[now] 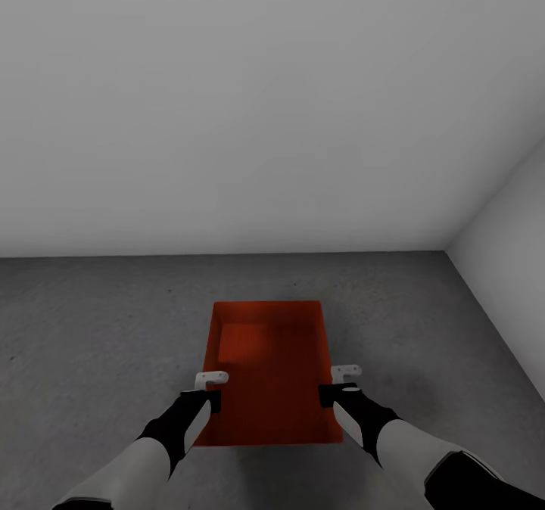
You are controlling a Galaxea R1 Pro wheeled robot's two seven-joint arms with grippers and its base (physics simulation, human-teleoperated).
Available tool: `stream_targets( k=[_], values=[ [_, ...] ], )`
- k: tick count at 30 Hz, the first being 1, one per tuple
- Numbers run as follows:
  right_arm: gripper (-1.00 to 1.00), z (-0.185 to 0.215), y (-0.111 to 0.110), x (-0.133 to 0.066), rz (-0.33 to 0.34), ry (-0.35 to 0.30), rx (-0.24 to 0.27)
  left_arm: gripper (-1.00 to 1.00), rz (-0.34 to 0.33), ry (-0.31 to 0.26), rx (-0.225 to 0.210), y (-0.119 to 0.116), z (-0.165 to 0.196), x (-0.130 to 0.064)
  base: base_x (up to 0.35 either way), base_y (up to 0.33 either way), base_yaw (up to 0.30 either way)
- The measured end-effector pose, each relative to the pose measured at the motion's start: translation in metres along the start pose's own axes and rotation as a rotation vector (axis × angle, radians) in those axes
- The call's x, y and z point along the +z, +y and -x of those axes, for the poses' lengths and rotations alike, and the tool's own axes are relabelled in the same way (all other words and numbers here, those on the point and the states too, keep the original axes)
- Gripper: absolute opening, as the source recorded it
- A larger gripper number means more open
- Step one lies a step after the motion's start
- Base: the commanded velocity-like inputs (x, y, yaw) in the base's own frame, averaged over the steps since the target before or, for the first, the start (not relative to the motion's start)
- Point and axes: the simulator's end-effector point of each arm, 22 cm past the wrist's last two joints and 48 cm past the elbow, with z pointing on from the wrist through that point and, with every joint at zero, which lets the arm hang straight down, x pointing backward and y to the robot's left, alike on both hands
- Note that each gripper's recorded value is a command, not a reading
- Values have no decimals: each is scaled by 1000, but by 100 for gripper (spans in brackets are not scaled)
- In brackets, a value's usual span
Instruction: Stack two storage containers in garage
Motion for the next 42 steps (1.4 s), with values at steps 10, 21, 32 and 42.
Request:
stream_targets(
  k=[10, 21, 32, 42],
  values=[
    [-100, -3, 1, 10, 0, 0, 0, -100, 0, 0, 0, -1, -2, 11, 0, 0, 0],
    [-100, -7, 1, 22, 0, -1, 0, -100, 0, -1, 0, -2, -5, 23, 0, 0, 0],
    [-100, -11, 1, 32, 0, -1, 0, -100, 0, 0, -1, -3, -8, 32, 0, 0, 0],
    [-100, -14, 2, 41, 0, -1, 0, -100, 0, -1, -1, -4, -10, 42, 0, 0, 0]
  ],
)
